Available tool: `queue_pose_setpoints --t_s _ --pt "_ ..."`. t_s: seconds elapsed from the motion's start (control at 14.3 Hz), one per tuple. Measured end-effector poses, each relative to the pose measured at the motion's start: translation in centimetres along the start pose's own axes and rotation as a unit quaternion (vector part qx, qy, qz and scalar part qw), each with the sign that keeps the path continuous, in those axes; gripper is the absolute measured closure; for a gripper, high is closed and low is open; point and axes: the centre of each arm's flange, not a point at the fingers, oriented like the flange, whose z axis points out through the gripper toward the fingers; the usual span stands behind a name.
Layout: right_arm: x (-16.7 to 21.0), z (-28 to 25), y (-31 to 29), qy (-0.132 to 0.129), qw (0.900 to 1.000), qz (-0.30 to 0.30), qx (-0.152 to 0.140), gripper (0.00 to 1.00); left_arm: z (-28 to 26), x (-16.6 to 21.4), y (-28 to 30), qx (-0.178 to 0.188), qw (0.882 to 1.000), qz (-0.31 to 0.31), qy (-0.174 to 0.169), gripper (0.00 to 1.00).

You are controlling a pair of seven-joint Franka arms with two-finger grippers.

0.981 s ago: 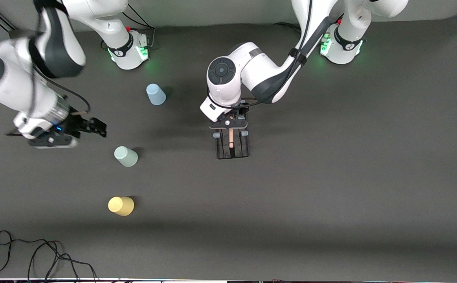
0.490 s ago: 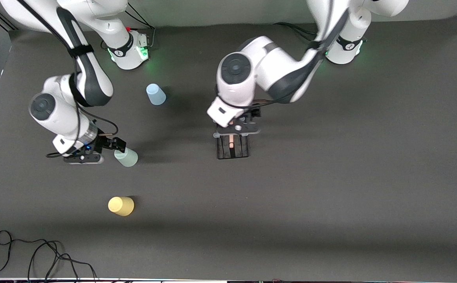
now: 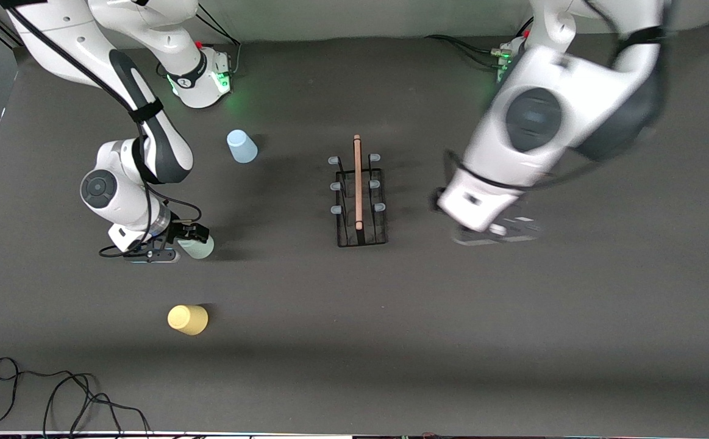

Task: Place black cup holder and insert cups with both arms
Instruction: 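Release the holder with the left gripper while the right gripper grasps the cup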

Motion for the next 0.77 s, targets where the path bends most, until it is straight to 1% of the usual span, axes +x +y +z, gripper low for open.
queue_pose_setpoints --t_s 0.07,0.14,0.21,0.28,0.35,0.49,0.63,0.77 --pt "-0.1 0.3 0.0 -0.003 1.0 0.0 0.0 0.03 -0.4 1.3 -3.0 0.0 1.0 -0.009 0.002 0.0" --pt "-0.2 0.3 0.0 -0.004 1.0 0.0 -0.001 0.08 -0.7 2.3 -5.6 0.006 1.0 -0.016 0.005 0.0" --pt "-0.2 0.2 0.0 -0.003 1.0 0.0 0.0 0.18 -0.9 2.9 -7.8 0.014 1.0 -0.02 0.009 0.0" --pt "-0.1 0.0 0.0 -0.001 1.0 0.0 0.0 0.31 -0.8 3.3 -9.3 0.02 1.0 -0.022 0.01 0.0" --pt "0.0 -0.6 0.0 0.001 1.0 0.0 0.0 0.33 -0.7 3.4 -10.6 0.023 0.999 -0.022 0.008 0.0" --pt "0.3 -3.5 -0.1 -0.002 1.0 0.0 0.001 0.33 -0.6 3.9 -13.1 0.027 1.0 -0.013 0.005 0.0" --pt "0.5 -9.0 -0.2 -0.009 1.0 0.003 0.003 0.33 -1.4 4.6 -17.2 0.025 1.0 0.001 0.008 0.0" --pt "0.1 -15.8 -0.5 -0.014 1.0 0.021 0.005 0.33 -3.0 4.8 -22.2 0.021 1.0 0.009 0.016 0.0"
